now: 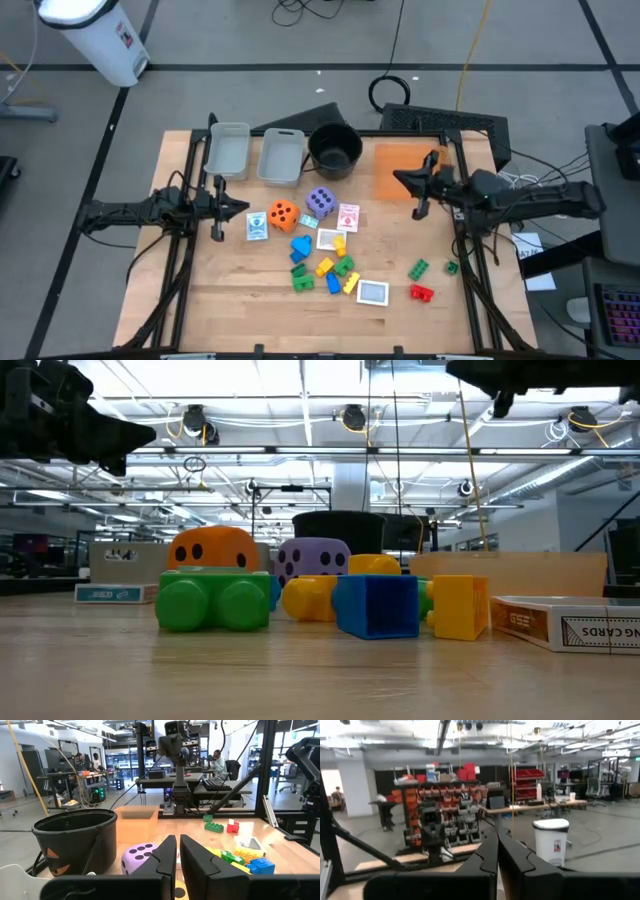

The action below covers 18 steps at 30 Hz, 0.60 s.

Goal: Pick & Place Toys
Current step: Put the green game piece into the right gray bin

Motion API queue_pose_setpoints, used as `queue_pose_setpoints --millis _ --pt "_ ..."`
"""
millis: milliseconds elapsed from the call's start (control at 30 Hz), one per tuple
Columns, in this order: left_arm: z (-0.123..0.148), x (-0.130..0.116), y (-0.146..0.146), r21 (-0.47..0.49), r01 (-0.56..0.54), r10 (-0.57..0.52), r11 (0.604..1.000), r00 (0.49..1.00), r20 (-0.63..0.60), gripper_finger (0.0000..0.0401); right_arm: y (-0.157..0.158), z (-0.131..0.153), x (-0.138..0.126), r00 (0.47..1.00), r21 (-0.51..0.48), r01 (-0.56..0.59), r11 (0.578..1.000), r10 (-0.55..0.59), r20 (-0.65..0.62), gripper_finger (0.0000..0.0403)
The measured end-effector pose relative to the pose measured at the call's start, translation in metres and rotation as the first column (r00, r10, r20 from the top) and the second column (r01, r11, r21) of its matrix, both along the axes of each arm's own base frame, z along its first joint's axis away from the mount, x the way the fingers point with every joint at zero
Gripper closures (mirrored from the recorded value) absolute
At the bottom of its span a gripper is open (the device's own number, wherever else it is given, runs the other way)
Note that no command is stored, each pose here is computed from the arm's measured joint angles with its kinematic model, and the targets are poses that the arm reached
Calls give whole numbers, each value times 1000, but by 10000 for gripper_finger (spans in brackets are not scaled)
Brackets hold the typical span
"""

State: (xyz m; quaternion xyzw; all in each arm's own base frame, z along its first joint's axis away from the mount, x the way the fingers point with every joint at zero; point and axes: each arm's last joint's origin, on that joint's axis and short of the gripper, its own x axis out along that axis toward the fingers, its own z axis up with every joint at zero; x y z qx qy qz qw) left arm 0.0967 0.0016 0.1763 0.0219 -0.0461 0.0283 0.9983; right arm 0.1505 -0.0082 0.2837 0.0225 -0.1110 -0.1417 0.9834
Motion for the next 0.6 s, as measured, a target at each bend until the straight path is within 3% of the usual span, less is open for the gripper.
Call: queue_pose_setpoints --millis 167,367,500,600 --pt "2 0 0 -6 -10 10 1000 1000 22 368 0 -1 15 1000 -14 8 1000 -7 19 399" --pt "24 -5 1 -34 -8 17 999 968 250 368 -2 -9 27 1000 36 11 999 -11 2 399" --pt "44 -16 3 -112 -39 88 993 880 467 368 -6 -12 31 999 95 33 995 -34 12 399" --pt "58 -27 4 -187 2 118 982 768 629 368 -8 -9 32 998 116 35 993 -40 46 398"
